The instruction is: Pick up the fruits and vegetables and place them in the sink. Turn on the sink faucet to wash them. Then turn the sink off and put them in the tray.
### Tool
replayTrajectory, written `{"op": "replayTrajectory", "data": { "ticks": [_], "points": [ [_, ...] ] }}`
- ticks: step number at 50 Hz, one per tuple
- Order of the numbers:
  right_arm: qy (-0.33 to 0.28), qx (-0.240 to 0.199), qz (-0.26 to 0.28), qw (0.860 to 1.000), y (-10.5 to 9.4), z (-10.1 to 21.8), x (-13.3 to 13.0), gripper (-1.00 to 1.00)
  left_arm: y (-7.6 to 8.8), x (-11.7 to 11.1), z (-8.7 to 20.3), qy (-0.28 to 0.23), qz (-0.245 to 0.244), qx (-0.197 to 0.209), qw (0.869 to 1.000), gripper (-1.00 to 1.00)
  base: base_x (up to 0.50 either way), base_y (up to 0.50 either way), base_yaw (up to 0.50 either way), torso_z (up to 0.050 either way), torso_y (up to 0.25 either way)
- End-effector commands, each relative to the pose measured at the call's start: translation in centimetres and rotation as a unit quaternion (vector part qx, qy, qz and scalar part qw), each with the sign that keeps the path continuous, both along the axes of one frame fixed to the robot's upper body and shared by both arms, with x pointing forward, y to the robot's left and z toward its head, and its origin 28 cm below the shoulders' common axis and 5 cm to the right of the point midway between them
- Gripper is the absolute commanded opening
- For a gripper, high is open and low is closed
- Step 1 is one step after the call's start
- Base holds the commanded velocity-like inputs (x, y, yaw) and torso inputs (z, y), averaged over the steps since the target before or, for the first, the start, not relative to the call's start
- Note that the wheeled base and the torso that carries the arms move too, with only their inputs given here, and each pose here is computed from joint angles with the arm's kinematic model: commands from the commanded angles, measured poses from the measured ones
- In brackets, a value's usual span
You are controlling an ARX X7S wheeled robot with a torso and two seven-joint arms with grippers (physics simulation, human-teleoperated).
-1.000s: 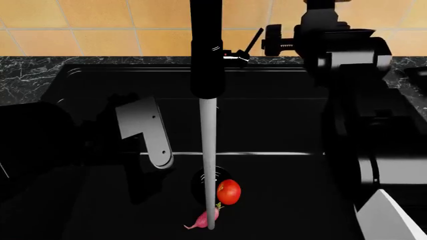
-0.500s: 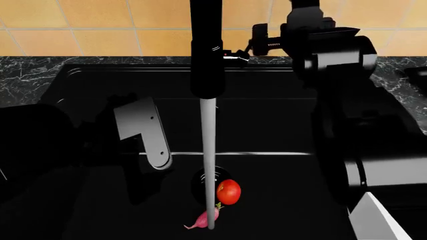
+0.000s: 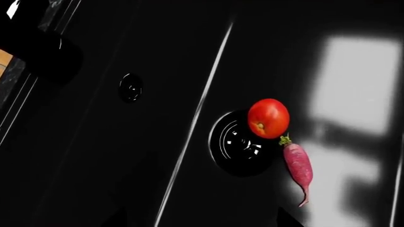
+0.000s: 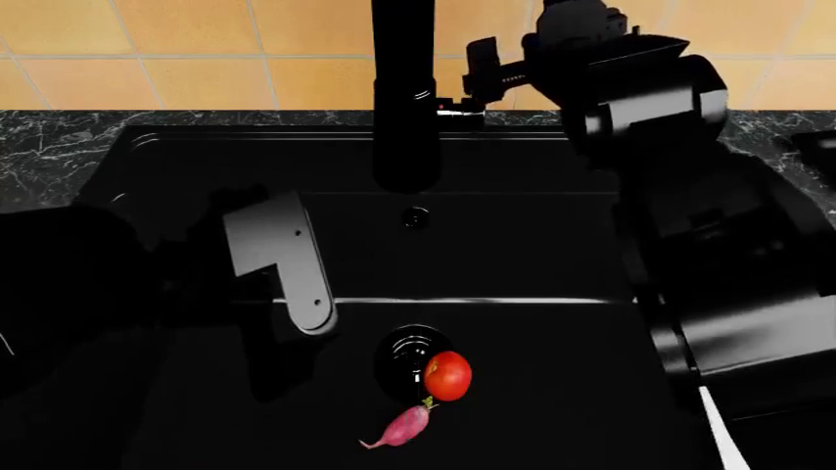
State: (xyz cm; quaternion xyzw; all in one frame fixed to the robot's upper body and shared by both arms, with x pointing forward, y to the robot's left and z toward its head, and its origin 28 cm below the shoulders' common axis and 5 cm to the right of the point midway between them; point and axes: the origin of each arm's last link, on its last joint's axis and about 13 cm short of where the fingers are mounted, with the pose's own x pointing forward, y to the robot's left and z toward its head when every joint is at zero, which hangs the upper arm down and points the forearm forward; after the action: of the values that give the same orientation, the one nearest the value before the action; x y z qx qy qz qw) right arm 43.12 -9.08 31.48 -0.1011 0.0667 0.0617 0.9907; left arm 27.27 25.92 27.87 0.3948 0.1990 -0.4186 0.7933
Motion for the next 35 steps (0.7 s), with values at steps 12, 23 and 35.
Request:
{"op": "replayTrajectory", "data": {
  "ticks": [12, 23, 35],
  "points": [
    [-0.020, -0.059, -0.046, 0.997, -3.9, 2.9, -0.5, 1.00, -0.4, 0.7, -1.2, 0.017, -0.009, 0.008, 1.000, 1.00, 0.00, 0.00, 0.00, 0.000, 0.000],
    [0.077, -0.252, 0.045, 0.964, -6.3, 3.5, -2.9, 1.00, -0.9, 1.3, -2.2, 0.033, -0.021, 0.012, 0.999, 1.00, 0.00, 0.00, 0.00, 0.000, 0.000],
    [0.089, -0.401, 0.108, 0.906, -7.0, 5.9, -11.4, 1.00, -1.7, 1.8, -2.4, 0.038, -0.031, 0.016, 0.999, 1.00, 0.00, 0.00, 0.00, 0.000, 0.000]
  ]
}}
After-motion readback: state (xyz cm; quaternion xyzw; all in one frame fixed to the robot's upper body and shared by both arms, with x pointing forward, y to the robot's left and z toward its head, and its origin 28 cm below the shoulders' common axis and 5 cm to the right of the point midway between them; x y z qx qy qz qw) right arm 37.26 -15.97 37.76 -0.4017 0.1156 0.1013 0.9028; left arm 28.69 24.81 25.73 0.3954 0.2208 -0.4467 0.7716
